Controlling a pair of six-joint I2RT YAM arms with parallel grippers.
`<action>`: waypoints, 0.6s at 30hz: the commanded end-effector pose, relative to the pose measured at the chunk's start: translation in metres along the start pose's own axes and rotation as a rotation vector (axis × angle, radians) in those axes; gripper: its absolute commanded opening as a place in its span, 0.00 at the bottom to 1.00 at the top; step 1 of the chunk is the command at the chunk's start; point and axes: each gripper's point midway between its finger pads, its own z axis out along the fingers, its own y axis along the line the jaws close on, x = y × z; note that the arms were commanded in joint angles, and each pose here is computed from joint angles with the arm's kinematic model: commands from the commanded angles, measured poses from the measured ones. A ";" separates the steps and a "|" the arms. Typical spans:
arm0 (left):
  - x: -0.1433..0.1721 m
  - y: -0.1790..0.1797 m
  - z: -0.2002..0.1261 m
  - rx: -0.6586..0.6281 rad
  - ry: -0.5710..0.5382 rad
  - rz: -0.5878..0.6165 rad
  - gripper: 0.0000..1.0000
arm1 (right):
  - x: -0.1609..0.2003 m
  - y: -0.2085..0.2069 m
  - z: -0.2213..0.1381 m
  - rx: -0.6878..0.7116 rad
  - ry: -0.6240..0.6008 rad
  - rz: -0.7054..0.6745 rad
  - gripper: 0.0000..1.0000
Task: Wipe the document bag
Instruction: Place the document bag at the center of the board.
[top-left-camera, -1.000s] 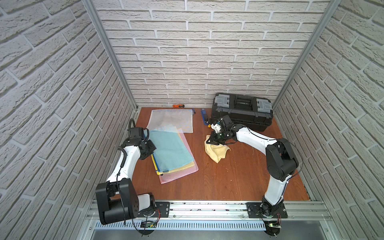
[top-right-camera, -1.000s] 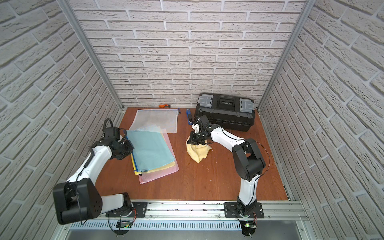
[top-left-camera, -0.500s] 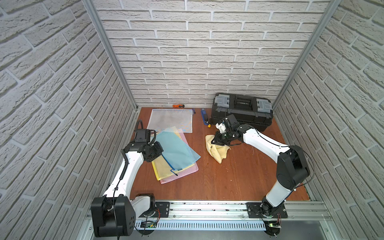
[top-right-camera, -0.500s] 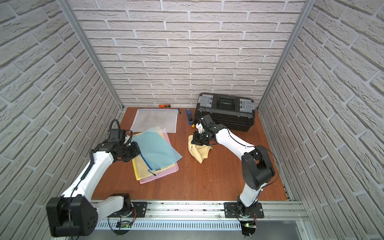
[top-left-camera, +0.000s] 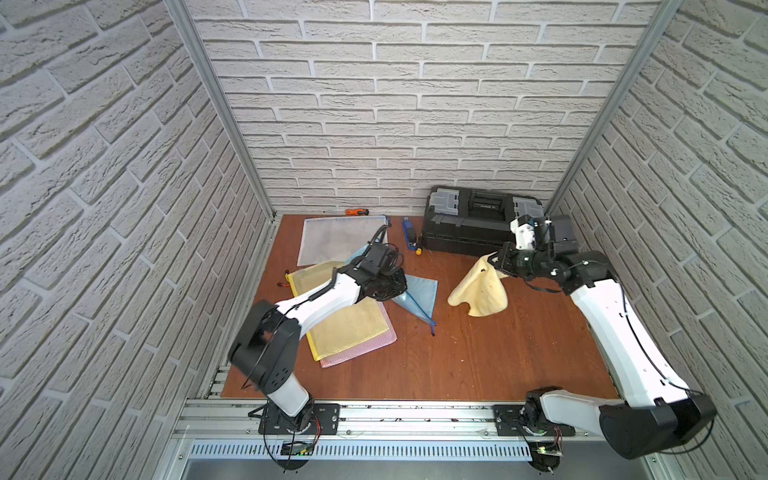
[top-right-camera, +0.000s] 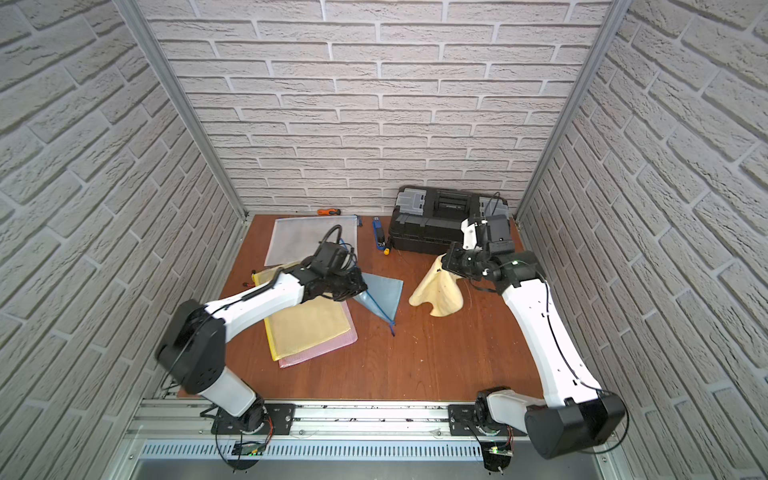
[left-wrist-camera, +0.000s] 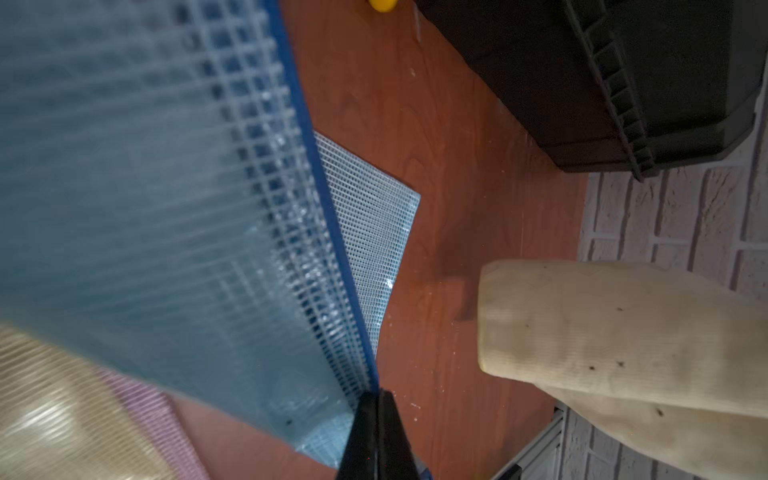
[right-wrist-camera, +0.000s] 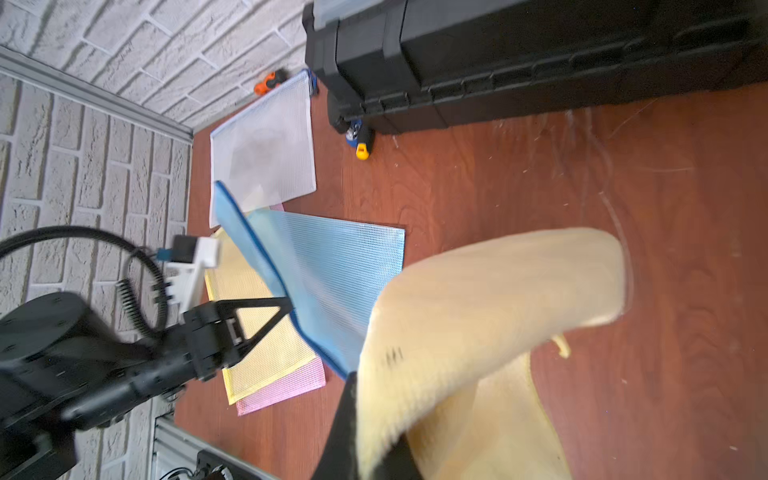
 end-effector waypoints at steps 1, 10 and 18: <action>-0.014 -0.110 -0.002 0.282 -0.046 0.089 0.00 | -0.001 -0.012 -0.021 0.067 -0.017 -0.024 0.02; 0.039 -0.154 0.027 0.369 0.036 0.000 0.00 | -0.011 -0.011 -0.028 0.083 -0.023 -0.057 0.02; 0.070 -0.131 -0.001 0.284 0.084 -0.032 0.00 | -0.011 -0.005 -0.021 0.052 0.022 -0.070 0.02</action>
